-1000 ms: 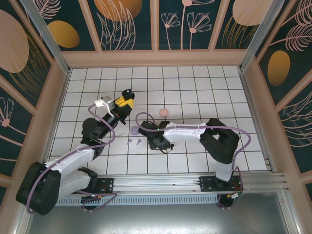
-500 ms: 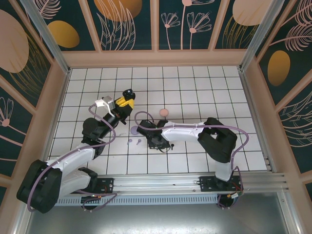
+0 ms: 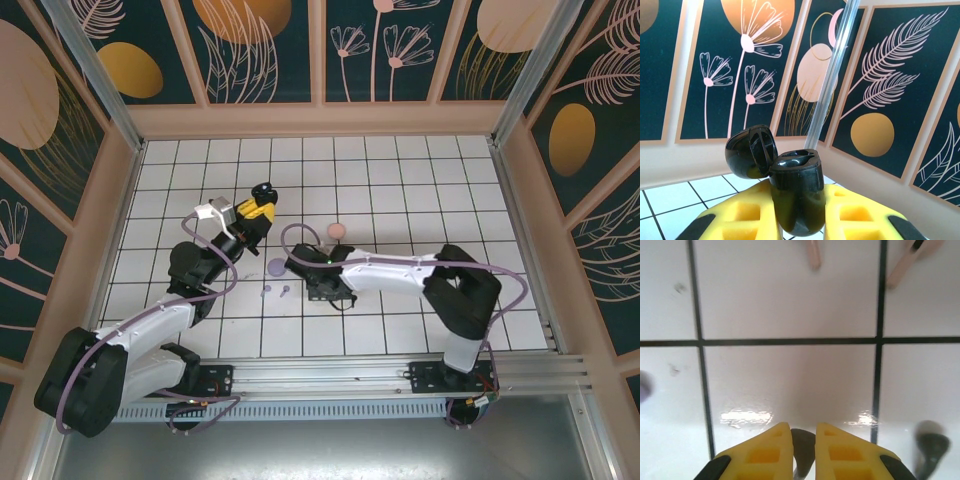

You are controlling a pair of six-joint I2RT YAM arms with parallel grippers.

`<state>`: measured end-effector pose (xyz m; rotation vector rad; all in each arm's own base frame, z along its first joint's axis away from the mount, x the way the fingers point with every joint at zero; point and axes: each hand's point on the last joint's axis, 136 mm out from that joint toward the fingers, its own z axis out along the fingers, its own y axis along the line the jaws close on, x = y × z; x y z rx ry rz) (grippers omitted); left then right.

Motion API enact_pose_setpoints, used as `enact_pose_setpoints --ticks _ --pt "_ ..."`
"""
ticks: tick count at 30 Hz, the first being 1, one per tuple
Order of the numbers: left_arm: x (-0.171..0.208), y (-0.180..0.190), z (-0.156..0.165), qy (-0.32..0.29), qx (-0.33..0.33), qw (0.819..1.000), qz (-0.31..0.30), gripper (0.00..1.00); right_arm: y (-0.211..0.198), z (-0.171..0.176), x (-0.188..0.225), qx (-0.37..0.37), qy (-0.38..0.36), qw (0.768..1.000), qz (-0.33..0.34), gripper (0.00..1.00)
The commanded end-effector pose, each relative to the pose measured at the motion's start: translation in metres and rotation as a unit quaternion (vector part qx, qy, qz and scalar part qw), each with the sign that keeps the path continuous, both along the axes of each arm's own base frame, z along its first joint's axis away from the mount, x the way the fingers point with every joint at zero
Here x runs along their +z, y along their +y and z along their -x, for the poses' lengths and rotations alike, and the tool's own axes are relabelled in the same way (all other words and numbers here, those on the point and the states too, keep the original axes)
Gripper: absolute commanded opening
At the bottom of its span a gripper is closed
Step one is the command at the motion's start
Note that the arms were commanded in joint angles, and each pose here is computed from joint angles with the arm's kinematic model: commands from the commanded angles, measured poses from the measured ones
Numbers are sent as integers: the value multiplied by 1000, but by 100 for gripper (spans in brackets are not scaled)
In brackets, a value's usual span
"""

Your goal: Insert the wireless bluetooth earbuds into the charging case

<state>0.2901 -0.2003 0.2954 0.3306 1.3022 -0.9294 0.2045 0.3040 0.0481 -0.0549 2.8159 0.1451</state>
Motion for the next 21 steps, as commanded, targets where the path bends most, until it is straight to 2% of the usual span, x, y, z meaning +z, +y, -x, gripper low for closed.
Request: enact_pose_setpoints --ticks 1,6,12,17,21 --pt "14 -4 3 -16 -12 1000 0 0 -8 -21 44 -13 -73 997 -25 14" --pt "16 -8 0 -18 -15 1000 -19 0 -13 -41 100 -2 -143 987 -76 14" --pt "14 -15 -4 -19 -25 999 -41 0 -26 -63 181 15 -232 962 -141 14" --pt "11 -36 1 -28 -89 994 -65 0 -30 -74 252 52 -307 931 -190 14" --pt "9 -52 4 -36 -143 986 -75 0 -24 -75 296 98 -357 906 -202 14"
